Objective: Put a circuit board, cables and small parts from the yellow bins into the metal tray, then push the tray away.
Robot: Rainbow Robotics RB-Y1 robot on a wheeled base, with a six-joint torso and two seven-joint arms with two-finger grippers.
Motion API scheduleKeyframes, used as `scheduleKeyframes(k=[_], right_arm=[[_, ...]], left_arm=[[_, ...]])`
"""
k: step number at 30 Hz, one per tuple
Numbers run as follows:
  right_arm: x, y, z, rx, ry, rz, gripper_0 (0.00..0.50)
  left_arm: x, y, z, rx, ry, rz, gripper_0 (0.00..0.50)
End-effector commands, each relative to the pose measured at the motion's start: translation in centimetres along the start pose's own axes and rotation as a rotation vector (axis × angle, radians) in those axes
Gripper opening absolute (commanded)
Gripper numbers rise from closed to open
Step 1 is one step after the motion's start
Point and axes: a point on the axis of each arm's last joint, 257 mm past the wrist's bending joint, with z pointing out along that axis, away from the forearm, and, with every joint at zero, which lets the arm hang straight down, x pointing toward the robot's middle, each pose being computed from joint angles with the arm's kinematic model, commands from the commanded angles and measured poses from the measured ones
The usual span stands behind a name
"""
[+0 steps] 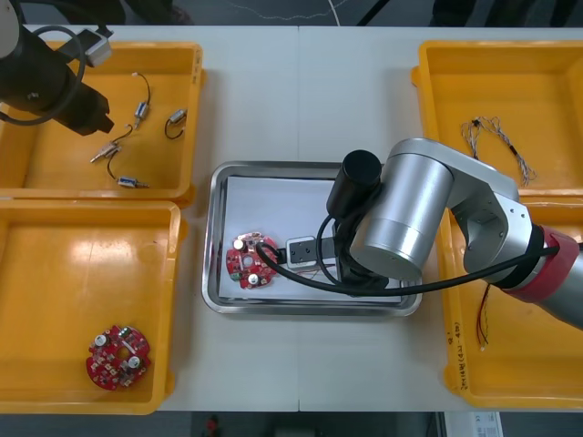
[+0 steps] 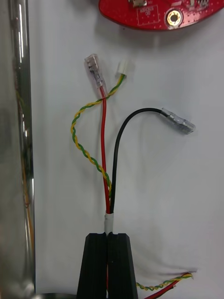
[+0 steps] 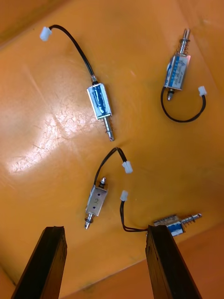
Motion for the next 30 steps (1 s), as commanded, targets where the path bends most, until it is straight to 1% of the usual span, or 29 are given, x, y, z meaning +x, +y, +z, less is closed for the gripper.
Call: scheduleKeyframes(k=[1,4,5,6,7,8,9,14,17,19,22,25,28,30], right_arm=[[1.1,0.0,0.6,-0.003,0.018,0.024,0.000],[1.3,-0.1,0.6,0.000,0.021,0.024,0.000],[1.3,-0.1,0.6,0.000,0.021,0.024,0.111],[1.3,-0.1,0.6,0.001,0.022,0.024,0.205],[1.2,-0.2,0.5,0.003,0.020,0.025,0.380],[1.2,-0.2,0.5,0.002,0.018,0.025,0.470],[1.2,-0.2,0.5,0.002,0.018,0.028,0.500],[1.0,-0.1,0.3,-0.006,0.008,0.040,0.500],[0.7,0.0,-0.1,-0.006,0.000,0.041,0.500],[0.5,-0.2,-0.4,0.000,-0.006,0.041,0.500],[-0.1,-0.7,-1.1,0.014,-0.028,0.045,0.500],[-1.1,-1.4,-2.7,0.044,-0.062,0.041,0.500],[-1.5,-2.0,-4.1,0.059,-0.074,0.046,0.500],[-1.5,-2.3,-5.5,0.061,-0.073,0.064,0.500]], left_arm=[[-2.3,1.5,-0.7,-0.043,-0.057,0.126,0.500],[-2.0,1.8,0.4,-0.049,-0.057,0.123,0.500],[-1.8,1.7,0.9,-0.051,-0.050,0.128,0.500],[-1.7,1.8,1.0,-0.055,-0.049,0.130,0.500],[-1.4,2.0,1.3,-0.062,-0.042,0.131,0.500],[-1.3,1.7,1.6,-0.058,-0.041,0.131,0.500],[-1.1,1.6,1.9,-0.057,-0.038,0.134,0.500],[-0.2,1.2,3.2,-0.062,-0.030,0.147,0.500],[0.5,1.2,4.2,-0.072,-0.033,0.153,0.500],[1.1,1.1,4.7,-0.074,-0.031,0.158,0.500],[1.6,1.1,5.2,-0.080,-0.029,0.168,0.500],[2.0,1.0,5.8,-0.093,-0.019,0.190,0.500],[2.4,1.0,6.2,-0.096,-0.021,0.193,0.500],[3.0,0.9,6.7,-0.097,-0.021,0.195,0.500]])
